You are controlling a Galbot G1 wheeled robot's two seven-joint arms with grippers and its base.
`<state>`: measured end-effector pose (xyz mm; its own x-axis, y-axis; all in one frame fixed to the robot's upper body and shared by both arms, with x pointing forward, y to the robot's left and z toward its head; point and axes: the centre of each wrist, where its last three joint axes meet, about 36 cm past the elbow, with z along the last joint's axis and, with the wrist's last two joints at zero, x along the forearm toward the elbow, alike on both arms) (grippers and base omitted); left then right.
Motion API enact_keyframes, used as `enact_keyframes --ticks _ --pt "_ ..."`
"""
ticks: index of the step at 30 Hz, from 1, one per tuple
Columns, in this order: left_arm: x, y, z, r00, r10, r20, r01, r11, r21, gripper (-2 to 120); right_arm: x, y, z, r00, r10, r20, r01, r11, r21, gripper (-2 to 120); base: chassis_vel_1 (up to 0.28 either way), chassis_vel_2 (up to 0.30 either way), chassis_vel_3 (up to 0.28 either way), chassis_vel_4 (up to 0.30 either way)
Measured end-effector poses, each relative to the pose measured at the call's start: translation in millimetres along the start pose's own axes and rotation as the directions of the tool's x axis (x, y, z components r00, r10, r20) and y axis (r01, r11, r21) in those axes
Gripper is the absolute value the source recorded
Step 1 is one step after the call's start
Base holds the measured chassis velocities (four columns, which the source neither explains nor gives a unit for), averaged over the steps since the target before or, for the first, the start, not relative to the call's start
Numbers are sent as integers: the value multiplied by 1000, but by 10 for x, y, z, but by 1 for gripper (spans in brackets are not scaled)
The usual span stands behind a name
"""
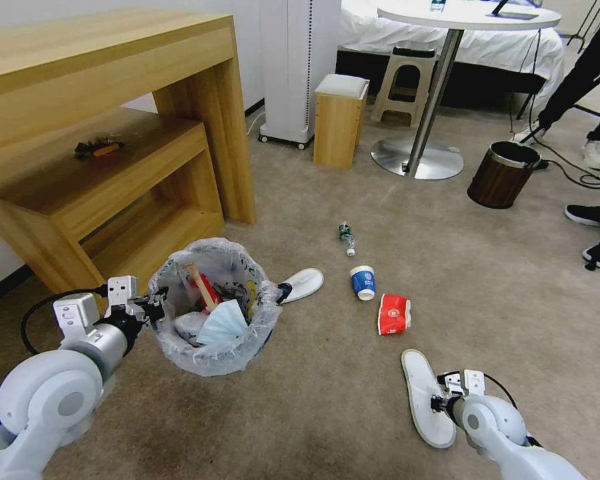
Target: Pick up the trash bin and place the garbage on the floor into it.
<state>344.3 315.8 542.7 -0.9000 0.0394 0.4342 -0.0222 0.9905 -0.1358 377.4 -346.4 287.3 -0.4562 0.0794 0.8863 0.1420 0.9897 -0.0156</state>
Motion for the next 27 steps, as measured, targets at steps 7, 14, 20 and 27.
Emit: enact_keyframes --ticks 7,14,20,27 --pt "-27 2 16 1000 1 -6 -1 1000 1 0 67 14 -45 989 -37 143 34 999 23 0 0 0 0 0" --pt "-35 -10 28 1000 3 -8 -3 1000 0 0 371 49 -286 910 -158 383 150 987 52 0 0 0 0 0" --pt "-34 -19 46 1000 4 -12 -4 1000 -3 0 831 189 -563 734 -312 603 283 948 145 0 0 0 0 0" --pt "-22 -20 48 1000 2 -12 -2 1000 -6 0 1121 298 -744 566 -410 715 355 904 238 0 0 0 0 0"
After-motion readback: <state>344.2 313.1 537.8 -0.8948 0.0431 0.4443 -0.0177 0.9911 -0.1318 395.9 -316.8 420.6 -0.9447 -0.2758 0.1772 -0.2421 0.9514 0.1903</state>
